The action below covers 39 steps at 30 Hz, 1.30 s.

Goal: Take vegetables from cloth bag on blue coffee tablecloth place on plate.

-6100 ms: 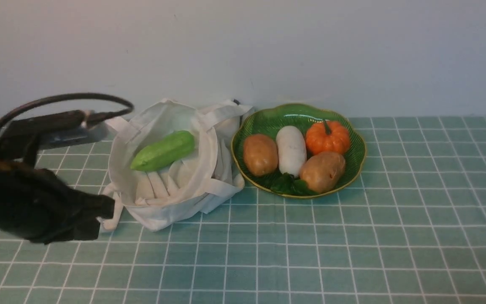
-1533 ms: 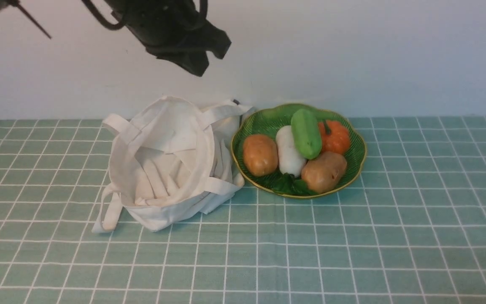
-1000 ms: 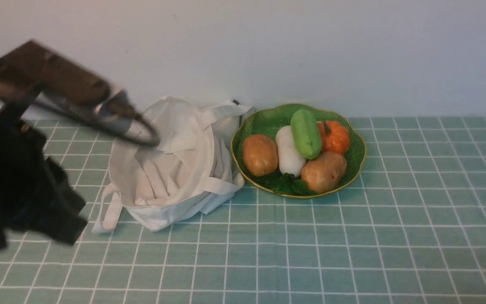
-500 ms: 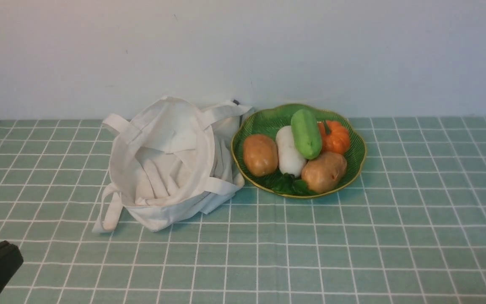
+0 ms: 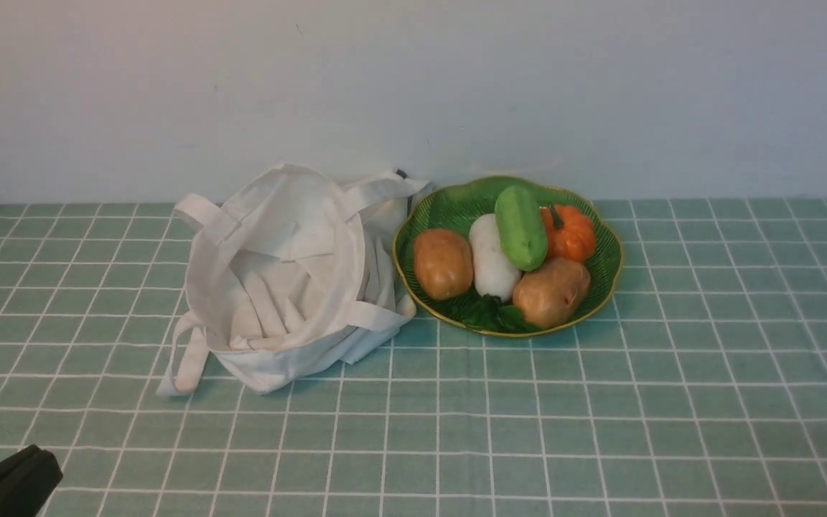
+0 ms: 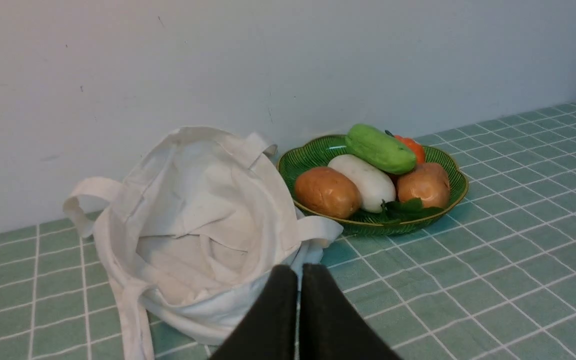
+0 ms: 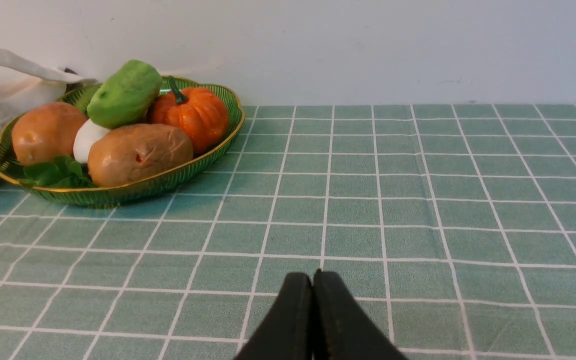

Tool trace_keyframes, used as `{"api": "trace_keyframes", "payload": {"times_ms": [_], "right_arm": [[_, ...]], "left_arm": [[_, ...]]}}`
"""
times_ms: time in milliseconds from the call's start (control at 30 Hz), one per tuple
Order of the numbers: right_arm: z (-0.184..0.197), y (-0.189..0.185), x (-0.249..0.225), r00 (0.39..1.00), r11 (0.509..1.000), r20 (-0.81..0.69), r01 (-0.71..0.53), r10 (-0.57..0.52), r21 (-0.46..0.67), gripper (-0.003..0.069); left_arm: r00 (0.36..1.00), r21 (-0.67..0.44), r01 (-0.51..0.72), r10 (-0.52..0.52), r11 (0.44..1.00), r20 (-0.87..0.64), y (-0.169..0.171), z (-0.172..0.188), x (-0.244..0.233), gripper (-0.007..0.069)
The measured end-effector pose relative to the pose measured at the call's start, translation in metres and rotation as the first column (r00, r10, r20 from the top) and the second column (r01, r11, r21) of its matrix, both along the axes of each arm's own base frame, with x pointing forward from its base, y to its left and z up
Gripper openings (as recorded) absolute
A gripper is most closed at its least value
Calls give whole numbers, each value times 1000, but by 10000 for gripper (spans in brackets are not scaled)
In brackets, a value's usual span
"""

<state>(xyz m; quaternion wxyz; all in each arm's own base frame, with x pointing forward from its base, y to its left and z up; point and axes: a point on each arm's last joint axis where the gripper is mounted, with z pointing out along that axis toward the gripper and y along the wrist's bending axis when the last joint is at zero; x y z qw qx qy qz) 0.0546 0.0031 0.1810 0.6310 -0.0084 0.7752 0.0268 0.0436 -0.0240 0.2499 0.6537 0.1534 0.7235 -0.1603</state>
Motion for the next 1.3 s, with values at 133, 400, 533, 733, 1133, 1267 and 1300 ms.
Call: {"api": "trace_keyframes", "payload": {"times_ms": [133,400,533,733,1133,1267,1300], "right_arm": [[0,0,0,1000,1000,0,0,0,0,-16],[0,0,0,1000,1000,0,0,0,0,-16],[0,0,0,1000,1000,0,0,0,0,-16],[0,0,0,1000,1000,0,0,0,0,-16],[0,0,0,1000,1000,0,0,0,0,-16],[0,0,0,1000,1000,0,0,0,0,-16],[0,0,0,1000,1000,0,0,0,0,-16]], "left_arm": [[1000,6,-2,2,1000,-17,-1,-7,2,-5],[990,23,-118,120,993,-80,4,-59,13,-5],[964,60,-249,253,967,-86,12,-68,15,-5],[928,101,-364,370,926,-45,21,-68,12,-5],[906,156,-372,394,915,-152,23,-79,9,-5],[906,157,-372,394,915,-154,23,-79,9,-5],[906,157,-372,394,915,-154,23,-79,9,-5]]}}
